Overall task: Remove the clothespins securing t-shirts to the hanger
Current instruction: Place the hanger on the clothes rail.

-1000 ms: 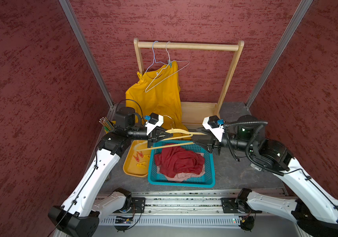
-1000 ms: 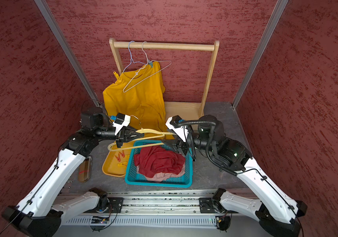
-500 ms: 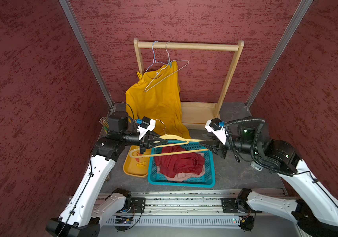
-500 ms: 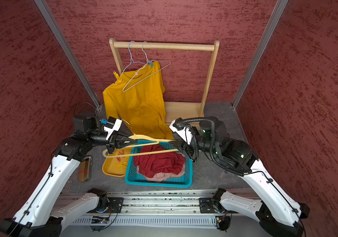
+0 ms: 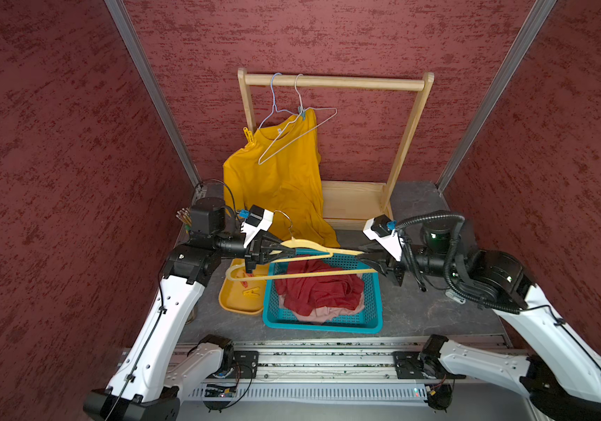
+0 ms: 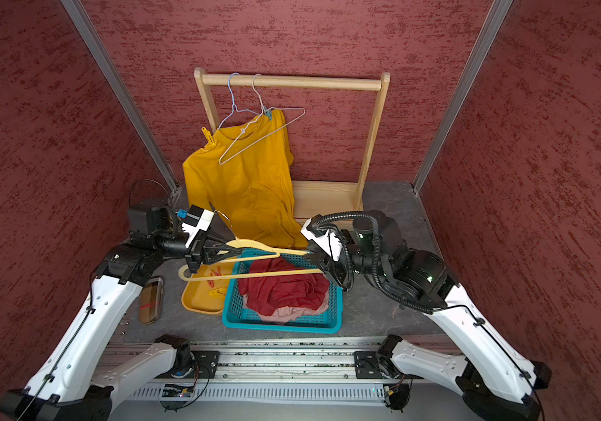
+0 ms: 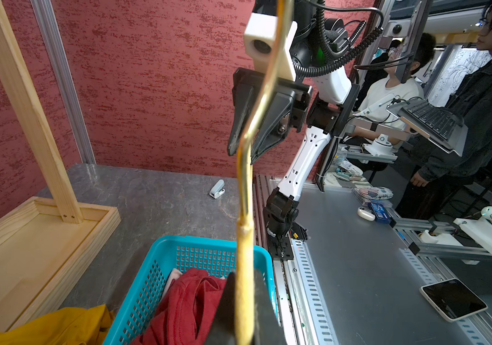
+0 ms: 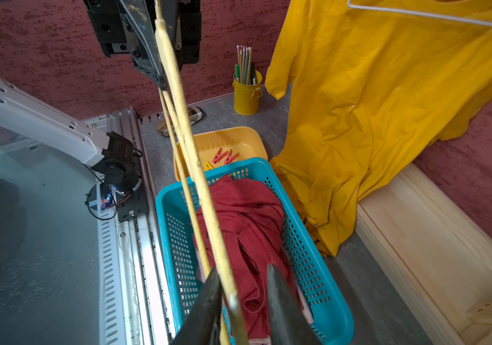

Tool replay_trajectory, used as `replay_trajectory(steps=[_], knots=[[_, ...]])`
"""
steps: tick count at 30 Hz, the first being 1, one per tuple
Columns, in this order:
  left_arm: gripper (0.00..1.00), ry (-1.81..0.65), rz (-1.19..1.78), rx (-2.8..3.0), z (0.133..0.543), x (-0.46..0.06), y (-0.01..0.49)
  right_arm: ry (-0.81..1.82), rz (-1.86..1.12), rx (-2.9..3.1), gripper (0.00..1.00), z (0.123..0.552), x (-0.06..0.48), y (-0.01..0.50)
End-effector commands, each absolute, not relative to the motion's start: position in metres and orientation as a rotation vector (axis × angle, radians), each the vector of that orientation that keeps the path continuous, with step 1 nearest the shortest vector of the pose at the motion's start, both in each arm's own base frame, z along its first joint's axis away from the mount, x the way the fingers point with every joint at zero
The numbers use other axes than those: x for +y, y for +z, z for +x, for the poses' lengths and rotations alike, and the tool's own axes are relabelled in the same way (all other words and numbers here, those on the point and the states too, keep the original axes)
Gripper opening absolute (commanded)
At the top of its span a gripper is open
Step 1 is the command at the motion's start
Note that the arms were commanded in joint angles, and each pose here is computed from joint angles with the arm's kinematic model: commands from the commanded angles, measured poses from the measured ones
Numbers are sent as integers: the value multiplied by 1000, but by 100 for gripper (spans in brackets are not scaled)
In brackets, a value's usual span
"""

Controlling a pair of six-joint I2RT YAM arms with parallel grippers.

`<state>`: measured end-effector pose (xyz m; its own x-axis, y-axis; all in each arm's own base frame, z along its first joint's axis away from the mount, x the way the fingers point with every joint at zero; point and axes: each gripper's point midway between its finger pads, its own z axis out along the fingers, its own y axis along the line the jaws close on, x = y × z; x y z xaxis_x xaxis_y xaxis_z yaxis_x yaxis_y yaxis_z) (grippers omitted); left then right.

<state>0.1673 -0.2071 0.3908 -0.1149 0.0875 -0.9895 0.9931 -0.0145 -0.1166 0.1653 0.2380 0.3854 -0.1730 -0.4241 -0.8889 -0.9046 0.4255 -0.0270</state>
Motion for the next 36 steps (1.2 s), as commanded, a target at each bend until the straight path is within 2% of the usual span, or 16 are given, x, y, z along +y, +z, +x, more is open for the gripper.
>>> replay_trajectory(steps=[1,4,8,9,11,16,17,22,26,36], knots=[[0,-1280,1255,1287,160,-205,401,657,-1153,1818,20,164,234,376],[0,-1276,1253,1289,160,-205,401,650,-1154,1799,2,165,234,380],[2,-1234,1240,1295,164,-204,400,622,-1130,1773,0,168,231,387],[10,-1216,1234,1296,166,-204,400,615,-1122,1770,0,169,230,389],[40,-1164,1214,1300,171,-204,399,597,-1101,1770,0,170,226,391],[81,-1051,1156,1348,185,-200,393,557,-997,1816,0,170,207,390],[99,-1007,1130,1368,191,-198,391,552,-969,1828,0,170,202,389],[100,-742,949,1424,226,-180,385,484,-793,1890,0,174,174,391],[100,-581,807,1451,245,-160,383,310,-555,1920,0,195,138,403],[100,-584,759,1494,240,-154,368,90,-348,1858,0,243,127,444]])
